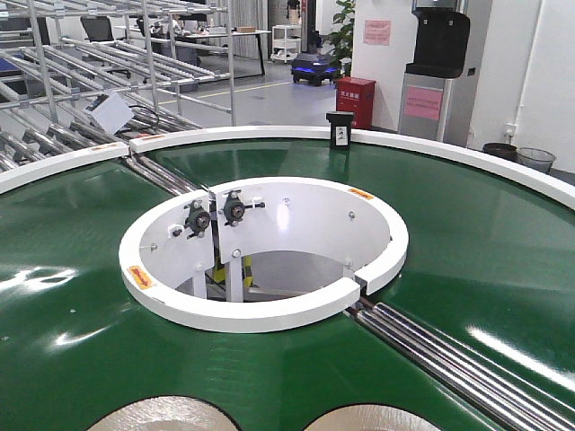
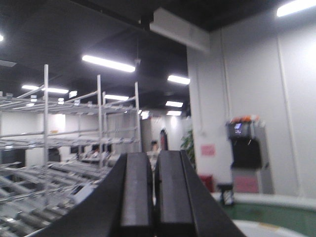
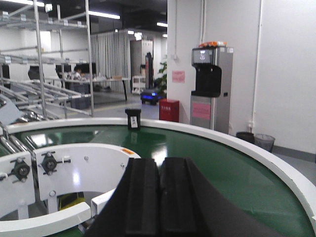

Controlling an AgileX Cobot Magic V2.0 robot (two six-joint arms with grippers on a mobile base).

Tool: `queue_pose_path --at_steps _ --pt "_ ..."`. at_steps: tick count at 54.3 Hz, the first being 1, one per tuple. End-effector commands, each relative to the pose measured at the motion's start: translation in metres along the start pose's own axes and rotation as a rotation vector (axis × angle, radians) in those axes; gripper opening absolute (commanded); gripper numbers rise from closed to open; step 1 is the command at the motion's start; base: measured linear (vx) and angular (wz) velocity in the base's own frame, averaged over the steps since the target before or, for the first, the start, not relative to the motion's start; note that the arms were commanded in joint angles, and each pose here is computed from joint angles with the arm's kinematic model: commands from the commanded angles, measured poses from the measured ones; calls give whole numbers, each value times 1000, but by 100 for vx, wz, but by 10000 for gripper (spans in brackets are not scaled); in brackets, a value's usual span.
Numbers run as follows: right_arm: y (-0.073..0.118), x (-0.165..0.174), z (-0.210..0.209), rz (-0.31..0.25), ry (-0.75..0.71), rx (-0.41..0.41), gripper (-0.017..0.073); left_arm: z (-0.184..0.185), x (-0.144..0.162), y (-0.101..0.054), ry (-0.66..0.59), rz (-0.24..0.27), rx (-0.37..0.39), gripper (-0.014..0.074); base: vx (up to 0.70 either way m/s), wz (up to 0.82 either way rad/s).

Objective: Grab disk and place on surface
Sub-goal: 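Lower both grippers toward the cream plate on the green conveyor, then close both grippers on opposite rims of the cream plate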

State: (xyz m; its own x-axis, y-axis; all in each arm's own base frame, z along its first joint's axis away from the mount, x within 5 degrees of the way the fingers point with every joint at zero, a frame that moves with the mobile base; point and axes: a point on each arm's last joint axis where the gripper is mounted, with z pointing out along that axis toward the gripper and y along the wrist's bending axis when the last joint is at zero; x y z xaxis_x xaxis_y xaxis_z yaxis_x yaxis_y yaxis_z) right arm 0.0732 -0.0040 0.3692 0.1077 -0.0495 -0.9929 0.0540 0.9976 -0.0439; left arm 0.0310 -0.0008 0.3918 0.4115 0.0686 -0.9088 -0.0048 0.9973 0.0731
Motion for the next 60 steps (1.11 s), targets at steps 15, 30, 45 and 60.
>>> queue_pose_path --at_steps 15,30,45,60 --pt "2 22 73 -14 256 -6 11 71 60 -5 431 43 40 209 0 0" --pt "2 46 86 -16 448 -3 198 91 120 -9 803 -71 21 478 0 0" --pt "2 58 94 -15 529 -2 559 106 162 -13 995 -112 12 530 0 0" --pt "6 79 103 74 676 -6 631 126 198 -13 1298 -146 -5 494 0 0"
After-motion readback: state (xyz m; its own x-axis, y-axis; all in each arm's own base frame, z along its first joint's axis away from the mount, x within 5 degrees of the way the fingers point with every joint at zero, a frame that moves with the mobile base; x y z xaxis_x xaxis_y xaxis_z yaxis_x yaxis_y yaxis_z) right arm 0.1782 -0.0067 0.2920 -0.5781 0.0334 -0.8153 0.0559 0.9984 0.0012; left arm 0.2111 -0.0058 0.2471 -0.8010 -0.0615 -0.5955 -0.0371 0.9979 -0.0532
